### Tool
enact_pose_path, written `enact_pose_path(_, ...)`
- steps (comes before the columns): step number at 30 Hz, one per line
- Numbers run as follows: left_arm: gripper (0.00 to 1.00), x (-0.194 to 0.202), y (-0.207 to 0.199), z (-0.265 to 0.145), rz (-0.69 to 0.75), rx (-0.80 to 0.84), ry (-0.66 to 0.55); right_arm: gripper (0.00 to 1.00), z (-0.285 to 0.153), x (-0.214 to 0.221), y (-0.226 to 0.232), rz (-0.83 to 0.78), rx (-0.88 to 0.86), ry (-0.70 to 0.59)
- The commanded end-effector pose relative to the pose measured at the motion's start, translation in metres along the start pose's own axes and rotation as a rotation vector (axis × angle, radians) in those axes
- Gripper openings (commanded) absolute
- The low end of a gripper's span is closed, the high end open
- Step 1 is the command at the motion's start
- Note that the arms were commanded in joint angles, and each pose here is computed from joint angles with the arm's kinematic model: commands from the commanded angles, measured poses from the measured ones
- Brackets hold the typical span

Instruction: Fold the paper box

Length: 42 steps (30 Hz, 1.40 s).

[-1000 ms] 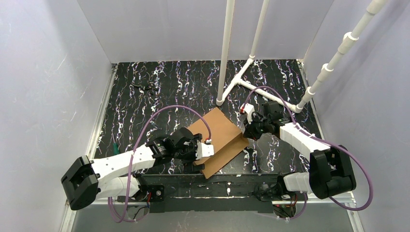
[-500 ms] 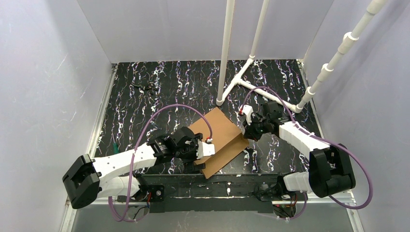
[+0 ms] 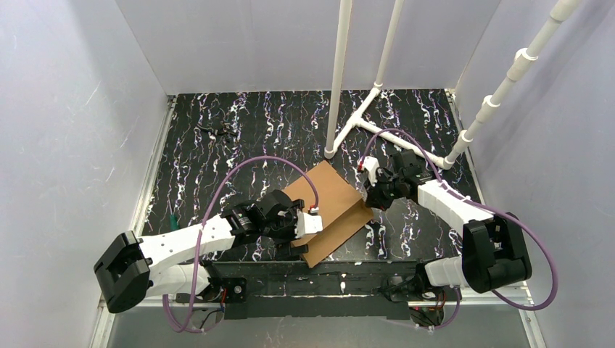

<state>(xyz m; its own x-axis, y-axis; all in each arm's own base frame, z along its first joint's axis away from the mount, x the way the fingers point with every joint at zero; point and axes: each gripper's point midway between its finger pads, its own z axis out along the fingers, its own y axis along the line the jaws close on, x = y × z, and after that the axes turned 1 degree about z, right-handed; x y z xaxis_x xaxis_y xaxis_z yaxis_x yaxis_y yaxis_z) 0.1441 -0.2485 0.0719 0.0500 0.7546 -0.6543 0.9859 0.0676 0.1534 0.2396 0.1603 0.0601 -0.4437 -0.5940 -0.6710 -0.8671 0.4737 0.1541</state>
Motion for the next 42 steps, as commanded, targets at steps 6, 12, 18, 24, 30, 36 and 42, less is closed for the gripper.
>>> enact_pose_path(6,0.98,0.008,-0.001,0.001,-0.038,0.002,0.044,0.01,0.002,-0.004,0.004,0.066,-0.015,0.017)
enact_pose_path(12,0.98,0.009,-0.002,0.001,-0.037,0.009,0.048,0.01,0.000,-0.011,0.000,0.068,-0.003,0.010)
enact_pose_path(18,0.98,0.009,-0.002,0.002,-0.036,0.012,0.049,0.01,0.001,-0.021,-0.001,0.073,-0.016,-0.005)
enact_pose_path(24,0.98,0.008,-0.002,0.001,-0.036,0.011,0.048,0.01,0.003,-0.029,0.002,0.046,-0.047,0.007)
enact_pose_path(30,0.98,0.000,0.001,-0.001,-0.057,-0.005,0.020,0.01,0.005,-0.028,-0.001,0.035,-0.046,0.041)
enact_pose_path(36,0.98,-0.032,0.017,-0.018,-0.134,-0.079,-0.069,0.01,0.008,-0.025,-0.004,0.036,-0.039,0.053)
enact_pose_path(42,0.98,-0.062,0.021,-0.039,-0.257,-0.056,-0.178,0.01,0.009,-0.023,-0.005,0.040,-0.038,0.058)
